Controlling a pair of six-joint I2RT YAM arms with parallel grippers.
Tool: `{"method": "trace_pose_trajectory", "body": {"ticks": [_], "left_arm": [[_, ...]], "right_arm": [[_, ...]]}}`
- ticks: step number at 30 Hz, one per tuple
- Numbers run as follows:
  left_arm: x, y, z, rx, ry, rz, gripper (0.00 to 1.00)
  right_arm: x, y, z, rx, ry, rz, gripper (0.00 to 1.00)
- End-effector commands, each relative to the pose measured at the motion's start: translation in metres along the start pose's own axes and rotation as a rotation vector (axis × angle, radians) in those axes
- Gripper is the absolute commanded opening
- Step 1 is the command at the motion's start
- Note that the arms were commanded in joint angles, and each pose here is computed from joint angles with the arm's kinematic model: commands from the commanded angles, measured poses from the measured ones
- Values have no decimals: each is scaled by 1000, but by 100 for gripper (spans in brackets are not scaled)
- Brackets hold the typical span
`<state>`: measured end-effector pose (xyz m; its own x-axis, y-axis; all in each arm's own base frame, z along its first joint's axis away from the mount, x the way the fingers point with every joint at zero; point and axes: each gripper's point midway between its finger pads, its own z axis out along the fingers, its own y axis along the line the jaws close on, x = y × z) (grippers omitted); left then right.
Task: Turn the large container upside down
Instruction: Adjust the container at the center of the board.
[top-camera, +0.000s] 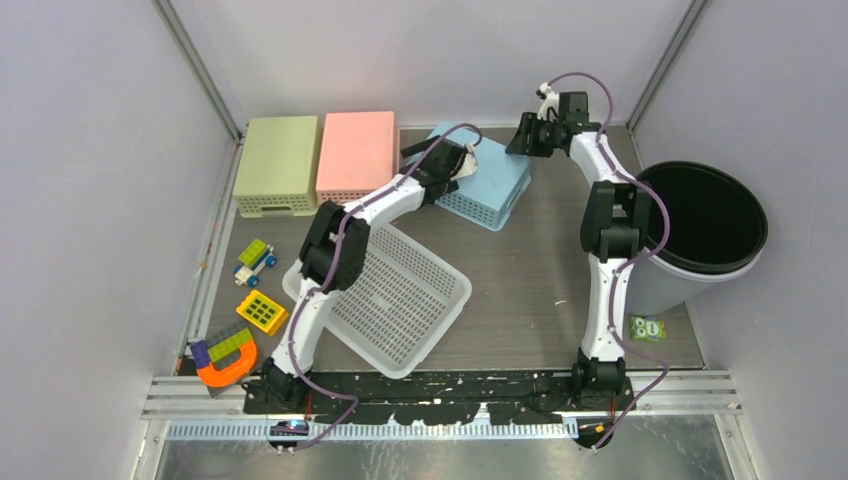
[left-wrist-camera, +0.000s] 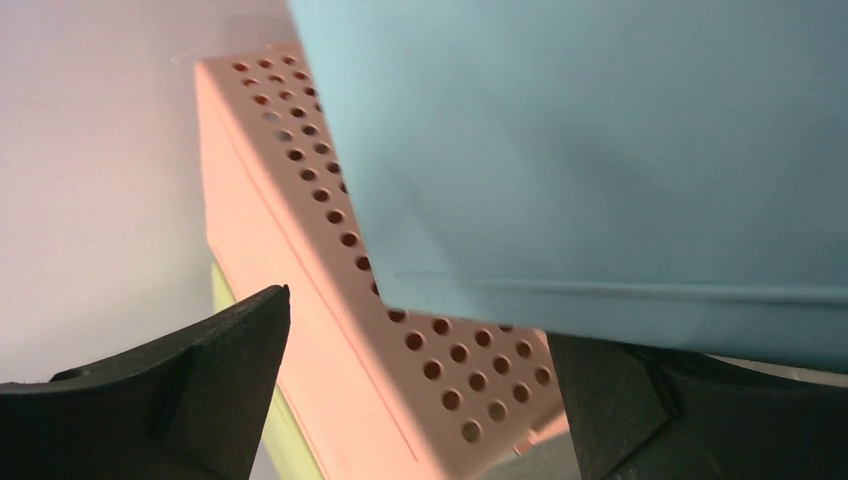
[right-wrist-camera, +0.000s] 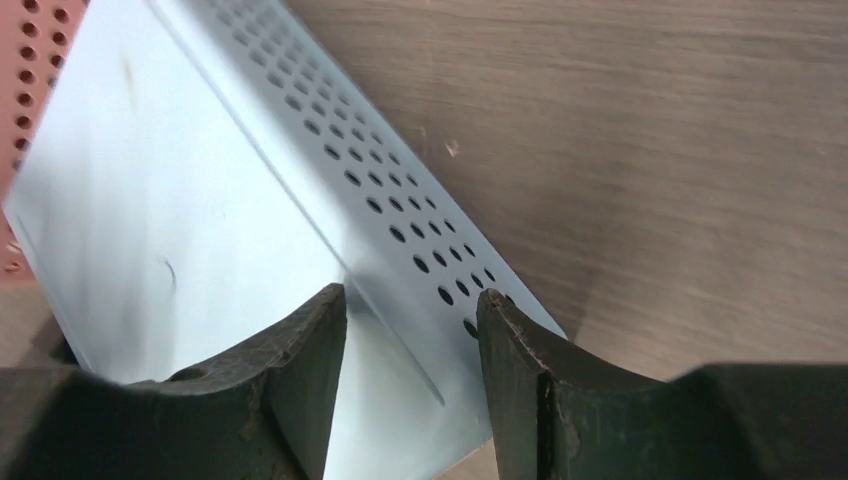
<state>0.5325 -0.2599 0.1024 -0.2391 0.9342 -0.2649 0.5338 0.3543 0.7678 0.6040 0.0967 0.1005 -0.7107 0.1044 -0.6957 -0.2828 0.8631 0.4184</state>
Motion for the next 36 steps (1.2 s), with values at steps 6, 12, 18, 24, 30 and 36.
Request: {"method": "trace_pose_trajectory", "body": {"ticks": [6,12,18,24,30,36], "left_arm": [[-44,40,15,-175,-89,-117,100],[-45,49,17,-221,-65,-125,100],[-47,83,-18,-257,-91,-196,100],[-43,119,-70,-265,-129,-248,100],[-28,126,-116,-196,-193,-256,100],[-1,78,-172,109,-270,-214,100]], "right_arm": [[45,28,-53,-19,122,-5,54],[60,36,-67,-34,153,-3,53],[48,49,-80,-58,124,-2,51],[36,70,-102,-77,87,-44,52],[48,87,-122,-83,95,-224,59],[79,93,-140,-62,125,-562,67]]}}
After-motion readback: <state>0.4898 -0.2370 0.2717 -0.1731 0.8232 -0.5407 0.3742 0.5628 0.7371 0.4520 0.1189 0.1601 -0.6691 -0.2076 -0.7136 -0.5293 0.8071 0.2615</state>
